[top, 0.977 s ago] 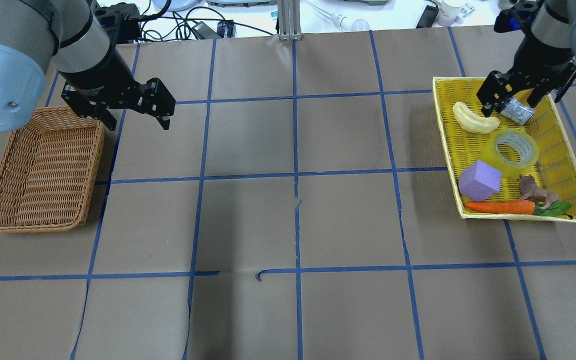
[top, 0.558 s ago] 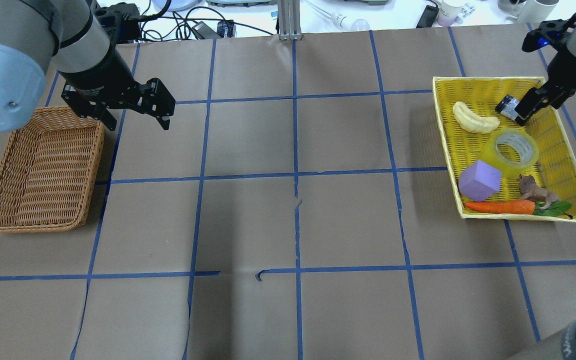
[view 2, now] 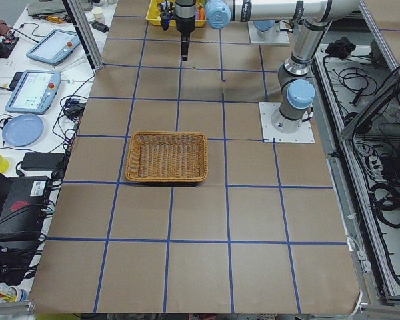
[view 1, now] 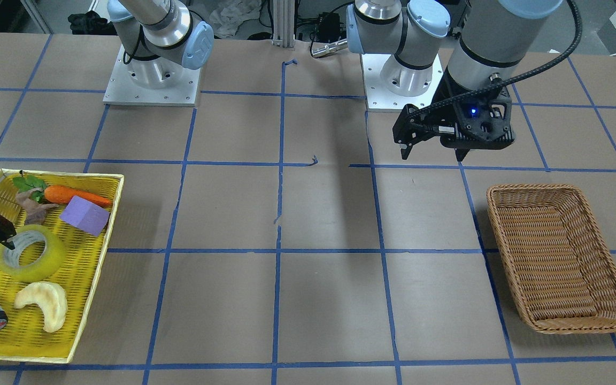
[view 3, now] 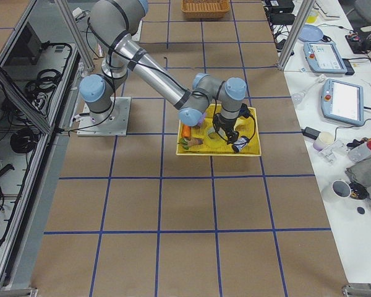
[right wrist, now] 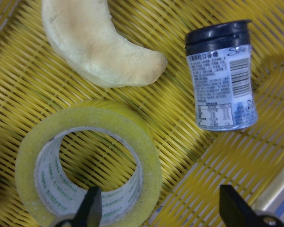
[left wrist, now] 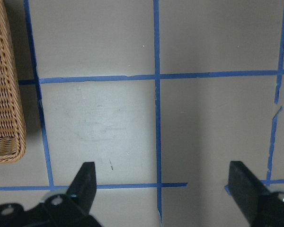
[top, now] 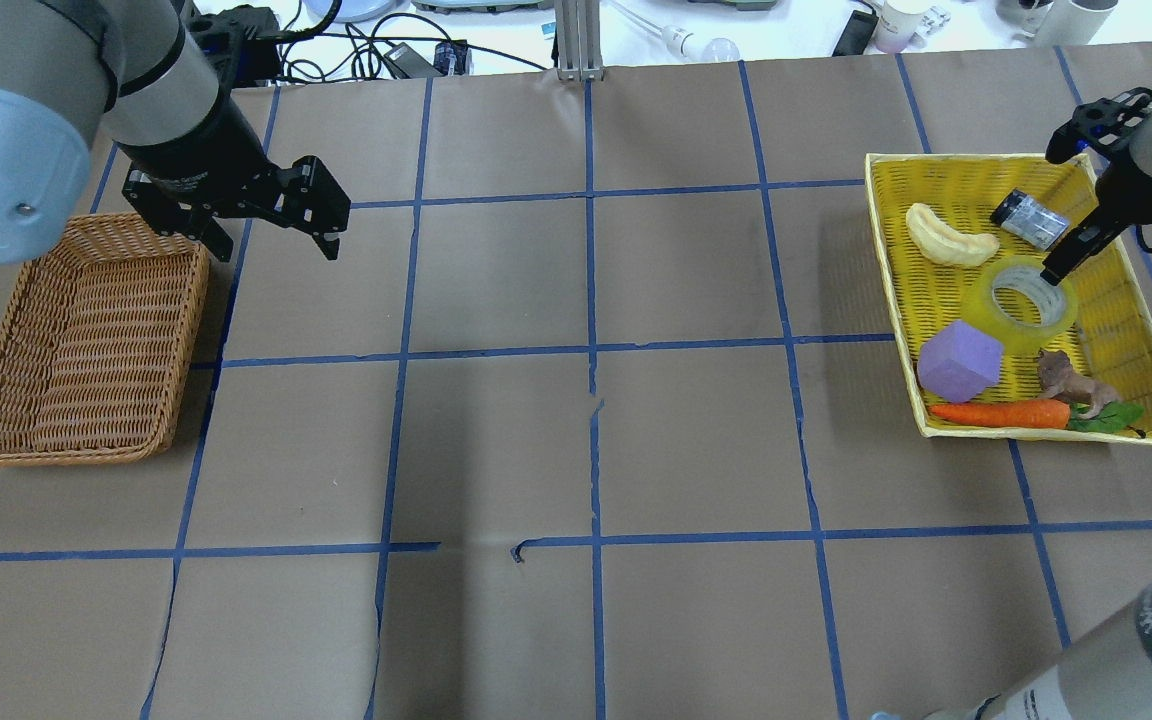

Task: Transfer tape with both arms
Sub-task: 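Move the right gripper down into the yellow basket over the tape roll, then grasp the yellow tape roll with the right gripper and lift it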

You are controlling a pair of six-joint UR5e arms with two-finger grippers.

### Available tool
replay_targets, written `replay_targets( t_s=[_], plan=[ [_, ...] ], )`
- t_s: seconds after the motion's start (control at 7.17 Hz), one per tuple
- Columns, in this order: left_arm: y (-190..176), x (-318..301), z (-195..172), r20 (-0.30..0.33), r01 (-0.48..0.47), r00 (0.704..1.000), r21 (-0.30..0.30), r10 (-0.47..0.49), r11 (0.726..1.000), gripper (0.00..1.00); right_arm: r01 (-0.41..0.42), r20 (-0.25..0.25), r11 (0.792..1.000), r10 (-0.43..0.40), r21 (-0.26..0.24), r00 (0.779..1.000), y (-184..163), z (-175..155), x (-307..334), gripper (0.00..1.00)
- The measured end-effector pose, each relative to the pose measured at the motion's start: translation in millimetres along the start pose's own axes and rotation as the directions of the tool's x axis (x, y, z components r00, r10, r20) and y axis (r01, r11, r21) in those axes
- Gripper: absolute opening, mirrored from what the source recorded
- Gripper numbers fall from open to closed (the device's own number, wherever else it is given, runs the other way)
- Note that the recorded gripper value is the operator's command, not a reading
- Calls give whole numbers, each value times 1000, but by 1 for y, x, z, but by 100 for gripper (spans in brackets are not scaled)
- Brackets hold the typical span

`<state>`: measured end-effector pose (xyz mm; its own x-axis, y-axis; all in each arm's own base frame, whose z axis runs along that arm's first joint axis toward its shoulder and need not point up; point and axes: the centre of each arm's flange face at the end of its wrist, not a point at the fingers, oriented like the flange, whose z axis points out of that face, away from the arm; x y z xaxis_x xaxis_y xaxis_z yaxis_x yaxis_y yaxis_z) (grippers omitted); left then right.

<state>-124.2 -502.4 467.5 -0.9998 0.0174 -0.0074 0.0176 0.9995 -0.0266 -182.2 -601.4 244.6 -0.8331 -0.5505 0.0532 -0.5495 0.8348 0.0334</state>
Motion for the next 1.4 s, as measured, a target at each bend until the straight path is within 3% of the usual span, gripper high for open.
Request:
replay_targets(
  t_s=[0.14, 0.28, 0.42, 0.7, 0.98, 1.4],
  plan=[
    [0, 0, 0, -1, 0, 1000, -1, 0, 1000, 100, -17, 8, 1000, 17, -4, 1000, 3, 10, 1, 85],
    [0, 0, 1, -3, 1, 1000, -1, -1, 1000, 100, -49, 15, 999, 49, -8, 999, 5, 19, 4, 78],
    [0, 0, 0, -4, 2, 1000, -1, -2, 1000, 100, -93, 17, 996, 94, -11, 995, 6, 25, 5, 64],
    [0, 1, 0, -6, 3, 1000, 0, -3, 1000, 100, -147, 20, 989, 147, -15, 989, 6, 29, 5, 24],
    [0, 1, 0, -6, 4, 1000, 0, -4, 1000, 100, -156, 24, 988, 157, -19, 987, 7, 31, 4, 0],
    [0, 1, 0, -7, 6, 1000, 0, -6, 1000, 100, -215, 31, 976, 215, 13, 976, -1, 14, 1, 0]
  ],
)
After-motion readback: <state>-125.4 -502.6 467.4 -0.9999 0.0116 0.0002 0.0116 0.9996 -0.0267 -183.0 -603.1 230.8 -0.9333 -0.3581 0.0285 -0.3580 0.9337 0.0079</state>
